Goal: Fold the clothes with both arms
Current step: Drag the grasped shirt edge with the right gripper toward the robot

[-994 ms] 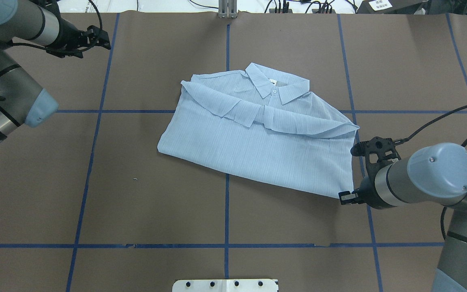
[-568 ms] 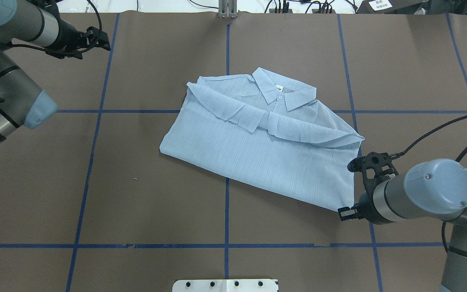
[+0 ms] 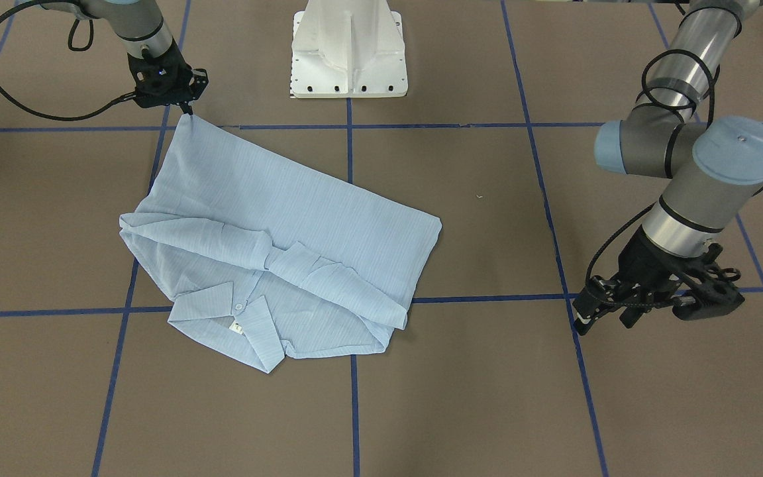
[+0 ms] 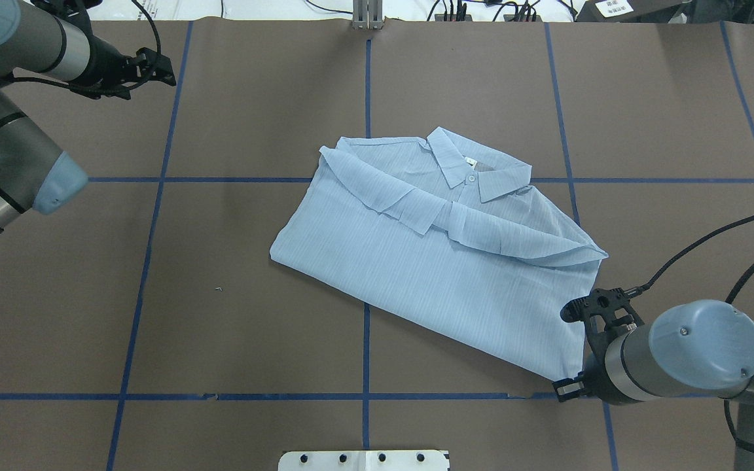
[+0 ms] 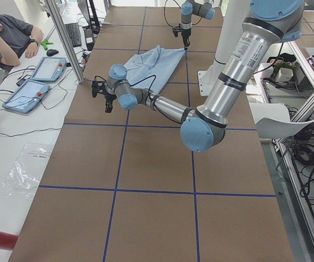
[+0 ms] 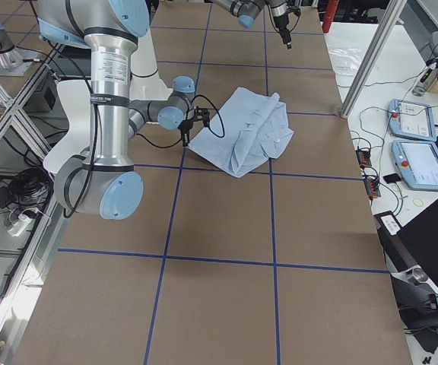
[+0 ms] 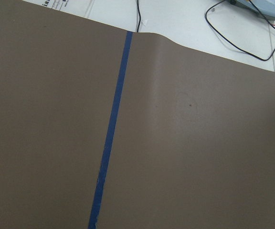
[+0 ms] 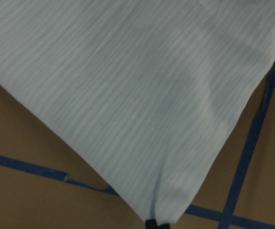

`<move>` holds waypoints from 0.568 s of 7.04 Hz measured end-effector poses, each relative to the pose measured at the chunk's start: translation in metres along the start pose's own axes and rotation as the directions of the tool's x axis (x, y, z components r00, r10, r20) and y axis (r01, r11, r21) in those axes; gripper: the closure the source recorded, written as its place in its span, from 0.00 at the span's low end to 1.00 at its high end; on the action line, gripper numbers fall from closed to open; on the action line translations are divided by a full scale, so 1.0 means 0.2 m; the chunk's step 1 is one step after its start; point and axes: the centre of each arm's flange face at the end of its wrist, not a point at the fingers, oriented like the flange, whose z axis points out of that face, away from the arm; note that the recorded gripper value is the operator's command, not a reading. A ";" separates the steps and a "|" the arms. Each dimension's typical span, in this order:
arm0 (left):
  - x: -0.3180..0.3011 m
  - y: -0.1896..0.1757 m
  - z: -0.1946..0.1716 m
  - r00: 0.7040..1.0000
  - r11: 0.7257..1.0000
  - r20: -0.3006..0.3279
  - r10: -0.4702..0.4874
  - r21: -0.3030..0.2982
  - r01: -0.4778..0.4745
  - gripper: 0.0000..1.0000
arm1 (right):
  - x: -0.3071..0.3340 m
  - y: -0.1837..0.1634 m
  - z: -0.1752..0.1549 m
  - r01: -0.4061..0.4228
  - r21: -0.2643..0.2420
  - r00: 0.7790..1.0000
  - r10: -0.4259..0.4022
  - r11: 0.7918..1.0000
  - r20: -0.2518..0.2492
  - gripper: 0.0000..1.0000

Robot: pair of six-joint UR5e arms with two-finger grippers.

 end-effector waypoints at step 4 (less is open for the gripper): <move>0.00 0.01 0.00 1.000 1.000 -0.001 0.001 -0.003 -0.001 0.06 | -0.07 0.10 0.06 0.042 -0.043 0.999 -0.042 0.998 0.004 1.00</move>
